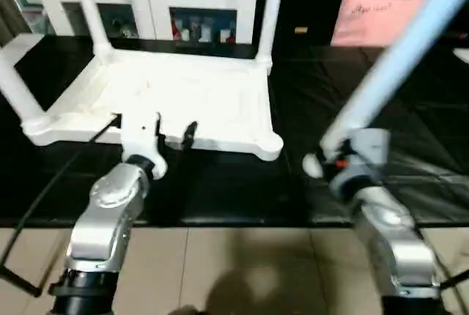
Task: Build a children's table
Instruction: Move to table
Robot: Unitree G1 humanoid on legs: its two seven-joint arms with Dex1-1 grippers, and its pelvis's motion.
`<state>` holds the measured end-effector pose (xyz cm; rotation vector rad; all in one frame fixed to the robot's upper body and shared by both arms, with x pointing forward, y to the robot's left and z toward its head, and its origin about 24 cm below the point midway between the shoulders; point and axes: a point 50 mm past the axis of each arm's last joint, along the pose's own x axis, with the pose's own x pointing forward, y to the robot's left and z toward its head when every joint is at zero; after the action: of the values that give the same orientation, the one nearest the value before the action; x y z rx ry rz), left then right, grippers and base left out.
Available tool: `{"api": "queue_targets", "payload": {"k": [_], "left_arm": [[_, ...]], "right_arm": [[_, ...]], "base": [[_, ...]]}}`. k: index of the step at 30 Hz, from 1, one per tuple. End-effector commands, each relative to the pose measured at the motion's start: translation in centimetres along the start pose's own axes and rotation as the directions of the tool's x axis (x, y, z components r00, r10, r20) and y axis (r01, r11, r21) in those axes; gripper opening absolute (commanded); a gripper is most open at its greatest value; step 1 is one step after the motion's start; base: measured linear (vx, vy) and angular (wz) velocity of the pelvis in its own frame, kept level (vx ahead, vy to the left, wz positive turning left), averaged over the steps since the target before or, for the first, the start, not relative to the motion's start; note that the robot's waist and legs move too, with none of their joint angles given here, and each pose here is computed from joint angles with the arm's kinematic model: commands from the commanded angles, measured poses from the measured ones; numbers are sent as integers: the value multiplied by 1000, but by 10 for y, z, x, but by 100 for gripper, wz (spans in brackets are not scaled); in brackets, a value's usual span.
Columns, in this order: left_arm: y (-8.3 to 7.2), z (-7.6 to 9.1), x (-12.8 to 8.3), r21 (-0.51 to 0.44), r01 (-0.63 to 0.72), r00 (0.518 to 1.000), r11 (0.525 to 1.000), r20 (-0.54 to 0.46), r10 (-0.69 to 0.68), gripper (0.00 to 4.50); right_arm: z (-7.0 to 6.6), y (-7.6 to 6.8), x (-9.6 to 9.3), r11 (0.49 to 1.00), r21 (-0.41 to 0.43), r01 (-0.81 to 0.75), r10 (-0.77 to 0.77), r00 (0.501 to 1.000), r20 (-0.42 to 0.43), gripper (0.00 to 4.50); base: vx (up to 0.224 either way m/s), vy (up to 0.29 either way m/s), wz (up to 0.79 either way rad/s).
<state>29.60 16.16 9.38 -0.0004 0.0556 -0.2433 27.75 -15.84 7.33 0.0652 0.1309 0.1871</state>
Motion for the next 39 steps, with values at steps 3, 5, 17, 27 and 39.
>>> {"api": "queue_targets", "payload": {"k": [3, 5, 17, 27, 39], "left_arm": [[-1, 5, -1, 29, -2, 1000, 1000, 23, 1, 450], [3, 4, -1, 23, -19, 1000, 1000, 21, 19, 450], [9, 5, -3, 8, -36, 999, 999, 23, 36, 450], [10, 6, -3, 14, -34, 999, 999, 23, 33, 450], [5, 5, -3, 7, -30, 999, 1000, 18, 30, 450]], "right_arm": [[2, -3, 2, 1000, 20, -13, 13, 1000, -10, 195], [1, -2, 2, 1000, 13, -28, 29, 999, -14, 195], [2, 1, 3, 997, 16, -73, 73, 997, -10, 195], [3, 5, 4, 995, 17, -95, 95, 995, 2, 195], [4, 3, 5, 996, -15, -92, 92, 996, 5, 195]], "base": [[0, 0, 0], [0, 0, 0], [0, 0, 0], [108, -18, 0], [80, -17, -13]]}}
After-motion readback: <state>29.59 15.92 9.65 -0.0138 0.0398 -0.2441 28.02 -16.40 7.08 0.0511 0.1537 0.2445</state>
